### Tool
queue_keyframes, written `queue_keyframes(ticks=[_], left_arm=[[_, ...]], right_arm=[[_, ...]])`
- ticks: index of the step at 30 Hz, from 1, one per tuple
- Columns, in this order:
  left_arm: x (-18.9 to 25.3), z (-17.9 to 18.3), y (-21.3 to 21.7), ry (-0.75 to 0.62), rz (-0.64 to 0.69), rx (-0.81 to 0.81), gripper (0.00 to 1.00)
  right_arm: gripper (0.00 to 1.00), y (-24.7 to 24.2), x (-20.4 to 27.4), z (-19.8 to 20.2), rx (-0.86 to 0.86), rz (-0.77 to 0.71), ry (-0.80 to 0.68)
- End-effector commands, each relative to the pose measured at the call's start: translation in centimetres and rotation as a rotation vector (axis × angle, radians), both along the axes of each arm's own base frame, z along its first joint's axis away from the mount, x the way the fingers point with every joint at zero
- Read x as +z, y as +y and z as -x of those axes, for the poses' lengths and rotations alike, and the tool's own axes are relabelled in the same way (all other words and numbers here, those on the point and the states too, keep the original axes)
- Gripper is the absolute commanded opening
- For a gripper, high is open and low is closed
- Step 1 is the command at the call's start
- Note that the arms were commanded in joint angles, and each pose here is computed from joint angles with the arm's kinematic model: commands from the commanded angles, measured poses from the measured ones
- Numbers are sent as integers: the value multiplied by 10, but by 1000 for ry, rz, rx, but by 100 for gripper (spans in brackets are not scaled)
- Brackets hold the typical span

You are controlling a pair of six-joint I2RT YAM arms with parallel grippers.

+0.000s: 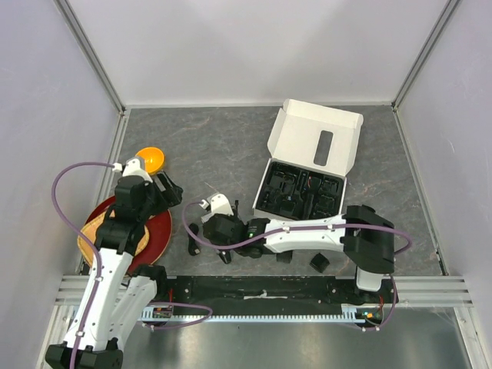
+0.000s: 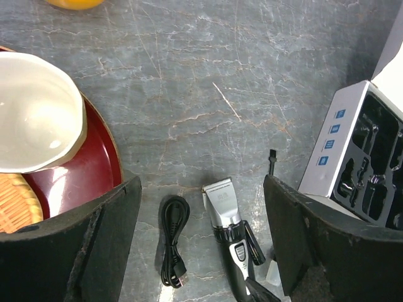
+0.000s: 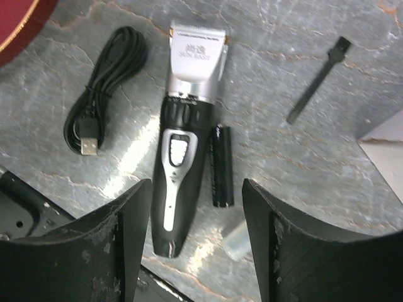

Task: Sort the hair-cutting tools

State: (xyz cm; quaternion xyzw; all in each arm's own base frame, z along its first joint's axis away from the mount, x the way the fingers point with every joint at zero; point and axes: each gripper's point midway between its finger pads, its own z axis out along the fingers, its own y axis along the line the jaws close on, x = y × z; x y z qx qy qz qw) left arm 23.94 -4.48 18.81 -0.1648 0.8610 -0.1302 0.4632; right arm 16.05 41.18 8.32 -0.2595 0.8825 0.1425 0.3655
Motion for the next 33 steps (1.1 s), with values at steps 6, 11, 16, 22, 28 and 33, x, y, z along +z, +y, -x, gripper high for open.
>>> queue_keyframes(ticks=[6,11,16,22,28,33], left_arm=[[15,8,42,-8,-65,250,84],[14,7,44,-3,-72,264,84],[14,7,46,-3,-76,269,84],[13,7,45,-2,-78,267,84],[12,7,45,1,-79,263,84],[12,7,44,2,-76,261,84]], right_arm=[[65,45,-4,-1,45,-70,1],[63,44,-18,-2,49,-41,-4],[59,48,-32,-2,43,-32,8],[52,48,-43,-3,18,-26,19],[28,50,-37,-4,-3,-26,23],[20,46,-13,-9,-36,-62,-7]])
